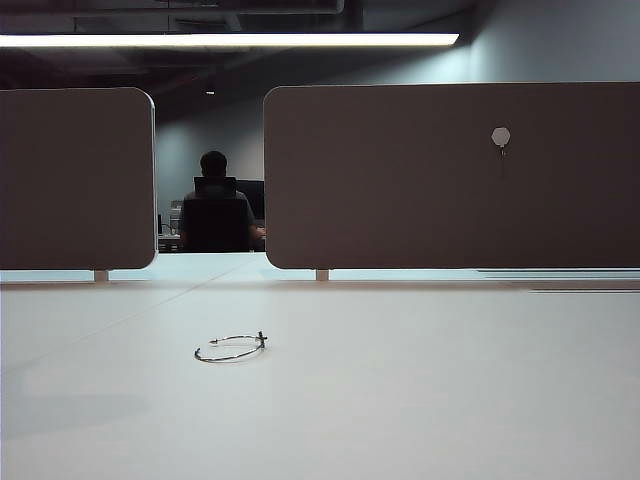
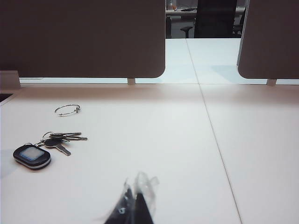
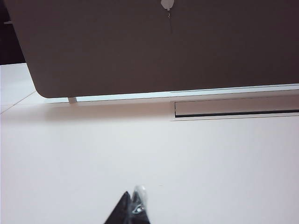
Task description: Hang the earring on the hook.
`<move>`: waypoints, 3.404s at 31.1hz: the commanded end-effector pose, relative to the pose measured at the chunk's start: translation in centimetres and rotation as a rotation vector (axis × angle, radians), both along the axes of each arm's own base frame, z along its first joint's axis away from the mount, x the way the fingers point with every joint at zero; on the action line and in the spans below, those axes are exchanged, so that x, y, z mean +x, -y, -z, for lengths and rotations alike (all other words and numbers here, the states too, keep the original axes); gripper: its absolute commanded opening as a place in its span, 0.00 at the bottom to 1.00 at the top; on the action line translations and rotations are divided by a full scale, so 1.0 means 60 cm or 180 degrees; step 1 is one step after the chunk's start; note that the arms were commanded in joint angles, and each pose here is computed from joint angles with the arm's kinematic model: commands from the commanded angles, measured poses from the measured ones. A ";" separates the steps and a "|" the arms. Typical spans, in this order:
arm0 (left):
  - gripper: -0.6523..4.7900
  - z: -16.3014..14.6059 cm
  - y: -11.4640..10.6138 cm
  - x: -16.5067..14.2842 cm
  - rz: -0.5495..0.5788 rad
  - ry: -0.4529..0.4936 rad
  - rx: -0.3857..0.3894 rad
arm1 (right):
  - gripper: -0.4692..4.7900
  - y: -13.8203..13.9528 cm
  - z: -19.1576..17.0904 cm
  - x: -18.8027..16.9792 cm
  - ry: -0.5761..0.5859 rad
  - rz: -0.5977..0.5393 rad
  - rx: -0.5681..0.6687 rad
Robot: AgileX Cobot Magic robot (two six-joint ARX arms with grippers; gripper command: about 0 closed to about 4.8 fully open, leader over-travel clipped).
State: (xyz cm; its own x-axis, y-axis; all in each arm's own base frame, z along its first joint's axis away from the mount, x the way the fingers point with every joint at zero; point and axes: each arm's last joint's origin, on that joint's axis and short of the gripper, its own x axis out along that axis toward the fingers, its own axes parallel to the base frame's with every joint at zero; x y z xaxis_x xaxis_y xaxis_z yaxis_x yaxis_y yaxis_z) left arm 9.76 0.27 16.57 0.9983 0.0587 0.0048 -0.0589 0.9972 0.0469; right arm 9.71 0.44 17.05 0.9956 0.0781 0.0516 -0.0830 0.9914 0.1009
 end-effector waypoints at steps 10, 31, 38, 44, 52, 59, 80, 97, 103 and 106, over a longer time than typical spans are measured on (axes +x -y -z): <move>0.11 -0.002 0.000 0.000 0.0024 0.0042 -0.0008 | 0.09 -0.002 -0.027 -0.006 0.0217 -0.0144 -0.0071; 1.00 -0.014 0.011 -0.002 0.0703 0.0118 -0.0419 | 0.90 -0.066 -0.216 0.113 -0.0961 -0.1861 0.0337; 1.00 -0.049 0.016 -0.015 0.1077 -0.0007 -0.0848 | 0.88 -0.186 -0.175 0.208 -0.1594 -0.2602 0.0019; 1.00 -0.092 0.021 -0.026 0.1395 0.0067 -0.0880 | 0.88 -0.253 -0.134 0.274 -0.1990 -0.2833 0.0009; 1.00 -0.122 0.038 0.006 0.1641 -0.0369 -0.0818 | 0.82 -0.307 -0.094 0.315 -0.2275 -0.2964 -0.0044; 1.00 -0.127 0.068 0.055 0.1883 -0.0779 -0.0786 | 0.83 -0.344 -0.049 0.313 -0.2437 -0.2837 -0.0323; 1.00 -0.134 0.080 0.077 0.1781 -0.0855 -0.0484 | 0.91 -0.432 0.038 0.301 -0.2661 -0.2398 -0.0877; 1.00 -0.130 0.080 0.076 0.1784 -0.0908 -0.0399 | 0.34 -0.440 0.103 0.281 -0.3112 -0.1878 -0.1465; 1.00 -0.130 0.080 0.076 0.1793 -0.0893 -0.0322 | 0.08 -0.443 0.100 0.284 -0.3056 -0.1947 -0.1399; 1.00 -0.130 0.080 0.076 0.1793 -0.0894 -0.0322 | 0.08 -0.445 0.096 0.287 -0.3005 -0.2103 -0.1276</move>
State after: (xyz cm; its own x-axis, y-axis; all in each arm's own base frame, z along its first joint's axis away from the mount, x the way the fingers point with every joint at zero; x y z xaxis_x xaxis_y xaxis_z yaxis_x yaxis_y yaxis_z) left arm 14.30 -4.49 24.04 0.8348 -0.4868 -0.2573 0.4713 0.8733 -0.1232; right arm 28.05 27.81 13.65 0.5260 0.4679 -0.7102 -0.6224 0.7809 0.0534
